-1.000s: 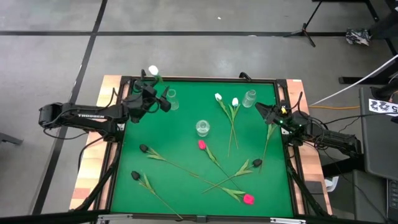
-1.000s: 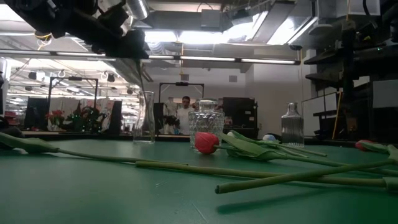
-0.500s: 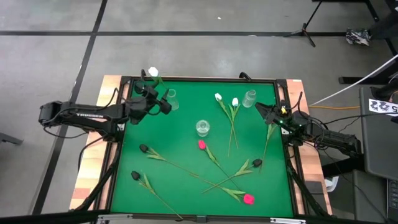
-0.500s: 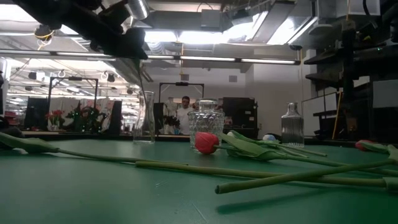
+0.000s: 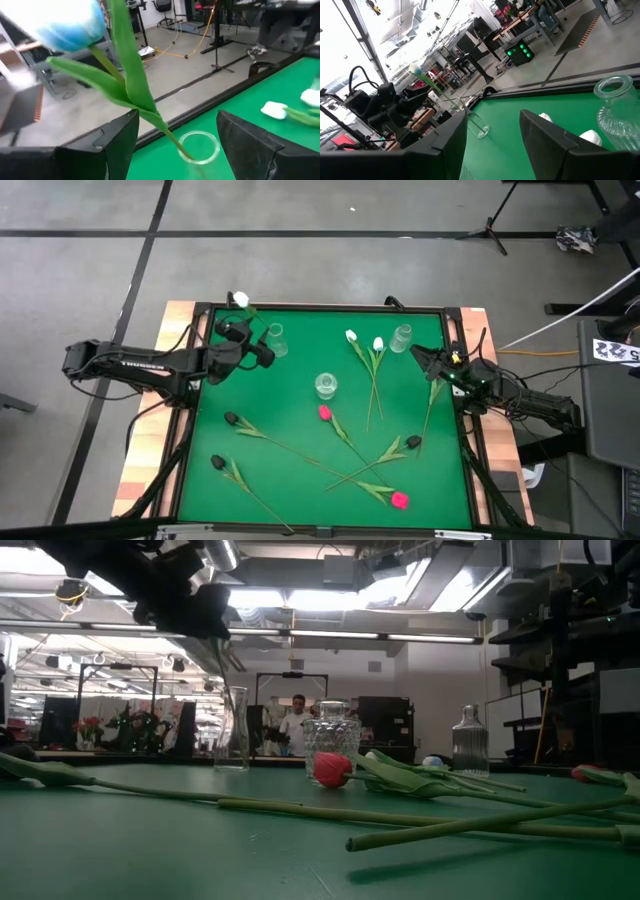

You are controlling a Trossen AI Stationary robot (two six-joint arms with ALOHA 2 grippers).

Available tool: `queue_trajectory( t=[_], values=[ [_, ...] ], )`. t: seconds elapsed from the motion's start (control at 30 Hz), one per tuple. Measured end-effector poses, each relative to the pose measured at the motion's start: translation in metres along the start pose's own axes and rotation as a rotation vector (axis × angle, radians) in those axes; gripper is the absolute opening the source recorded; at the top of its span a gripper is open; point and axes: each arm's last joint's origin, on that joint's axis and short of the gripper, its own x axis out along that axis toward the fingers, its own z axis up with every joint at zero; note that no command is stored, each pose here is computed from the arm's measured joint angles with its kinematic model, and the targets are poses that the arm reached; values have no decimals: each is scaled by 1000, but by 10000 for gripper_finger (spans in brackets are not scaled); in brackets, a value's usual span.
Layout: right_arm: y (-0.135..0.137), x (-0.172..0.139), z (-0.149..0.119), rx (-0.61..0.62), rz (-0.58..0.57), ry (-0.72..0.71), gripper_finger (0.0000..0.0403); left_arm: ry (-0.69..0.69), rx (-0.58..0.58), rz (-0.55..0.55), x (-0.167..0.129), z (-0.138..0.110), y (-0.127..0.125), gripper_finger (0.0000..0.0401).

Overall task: Sort flowers into vase by color
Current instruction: Put the top left black tulip into the bottom transparent vase

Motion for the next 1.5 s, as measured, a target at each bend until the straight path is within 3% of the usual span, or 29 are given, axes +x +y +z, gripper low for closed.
queue_trajectory(
  t=[0.13,0.43,0.53,0.6,0.73,0.93,1.17,1.5],
  values=[
    [0,0,0,-1,0,1,184,12,-56,-99,-8,0,-4,263],
    [-1,0,-2,-9,-15,18,184,152,-160,-567,-39,-7,-22,263],
    [-1,0,-2,-9,-15,19,184,258,-150,-770,-52,-6,-28,263],
    [-1,0,-2,-9,-16,20,184,352,-124,-844,-60,-3,-30,263],
    [-2,0,-2,-10,-17,21,184,477,-46,-891,-73,4,-31,263],
    [-2,0,-2,-12,-17,22,184,551,66,-981,-87,8,-42,263],
    [-2,0,-2,-12,-20,25,184,692,227,-1084,-93,-17,-68,263],
    [-2,0,-2,-11,-21,26,184,862,466,-1042,-88,-54,-86,263]
  ],
)
